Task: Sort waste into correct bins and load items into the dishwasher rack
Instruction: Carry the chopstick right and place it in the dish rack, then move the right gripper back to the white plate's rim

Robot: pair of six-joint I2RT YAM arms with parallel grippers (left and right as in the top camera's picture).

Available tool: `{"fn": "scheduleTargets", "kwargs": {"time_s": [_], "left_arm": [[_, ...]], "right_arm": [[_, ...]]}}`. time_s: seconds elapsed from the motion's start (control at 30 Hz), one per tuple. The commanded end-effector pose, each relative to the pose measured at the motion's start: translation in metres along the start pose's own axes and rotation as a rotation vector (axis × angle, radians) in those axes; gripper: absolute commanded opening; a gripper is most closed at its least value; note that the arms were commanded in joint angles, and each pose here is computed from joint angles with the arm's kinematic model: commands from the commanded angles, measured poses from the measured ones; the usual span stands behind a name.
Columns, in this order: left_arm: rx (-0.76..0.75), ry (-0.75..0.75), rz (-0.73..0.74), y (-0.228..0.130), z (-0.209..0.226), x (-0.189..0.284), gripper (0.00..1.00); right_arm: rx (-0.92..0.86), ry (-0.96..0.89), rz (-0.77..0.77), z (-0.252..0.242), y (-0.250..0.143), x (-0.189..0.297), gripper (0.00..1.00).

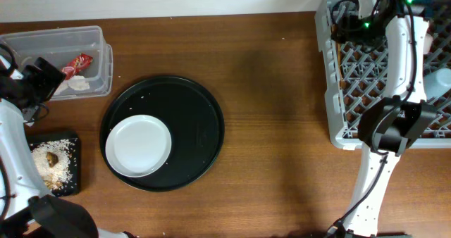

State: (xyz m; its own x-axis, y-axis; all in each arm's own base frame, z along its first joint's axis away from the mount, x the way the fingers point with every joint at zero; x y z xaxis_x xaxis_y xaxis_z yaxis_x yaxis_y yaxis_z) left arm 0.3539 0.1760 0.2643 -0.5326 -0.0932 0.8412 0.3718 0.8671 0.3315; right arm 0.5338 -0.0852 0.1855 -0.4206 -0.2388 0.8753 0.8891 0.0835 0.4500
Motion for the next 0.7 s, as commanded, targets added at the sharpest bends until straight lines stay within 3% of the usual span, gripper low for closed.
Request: {"fn": "scheduleTargets", "kwargs": {"time_s": [0.0, 0.17, 0.33, 0.5, 0.67], "left_arm": [[0.010, -0.003, -0.001, 0.001, 0.000, 0.000, 0.99], [0.010, -0.003, -0.001, 0.001, 0.000, 0.000, 0.99], [0.010, -0.003, -0.001, 0.001, 0.000, 0.000, 0.99], [0.010, -0.003, -0.001, 0.001, 0.000, 0.000, 0.99], [0.010, -0.003, -0.001, 0.001, 0.000, 0.000, 0.99]], "right_arm": [[-0.112, 0.016, -0.029, 0.009, 0.007, 0.016, 0.74], [-0.096, 0.185, -0.021, 0.061, 0.009, 0.041, 0.74], [0.076, 0.411, 0.087, 0.173, 0.000, 0.031, 0.73], [0.265, 0.394, 0.193, 0.282, -0.021, -0.002, 0.74], [0.283, 0.208, 0.250, 0.382, -0.061, -0.047, 0.77]]}}
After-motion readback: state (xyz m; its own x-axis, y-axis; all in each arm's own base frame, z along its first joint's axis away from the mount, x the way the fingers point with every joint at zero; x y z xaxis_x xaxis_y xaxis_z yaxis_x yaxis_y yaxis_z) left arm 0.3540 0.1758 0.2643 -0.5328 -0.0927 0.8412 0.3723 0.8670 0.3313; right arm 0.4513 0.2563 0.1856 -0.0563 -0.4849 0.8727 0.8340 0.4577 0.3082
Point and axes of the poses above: each gripper's point midway between its finger pads, its own x axis back along the fingers, its own z axis along the line the jaws close on, y = z × x, the point moved 5 cm from there along x, back along the fingers, and after that the axes turned 10 degrees about x, right-handed, at the moved point
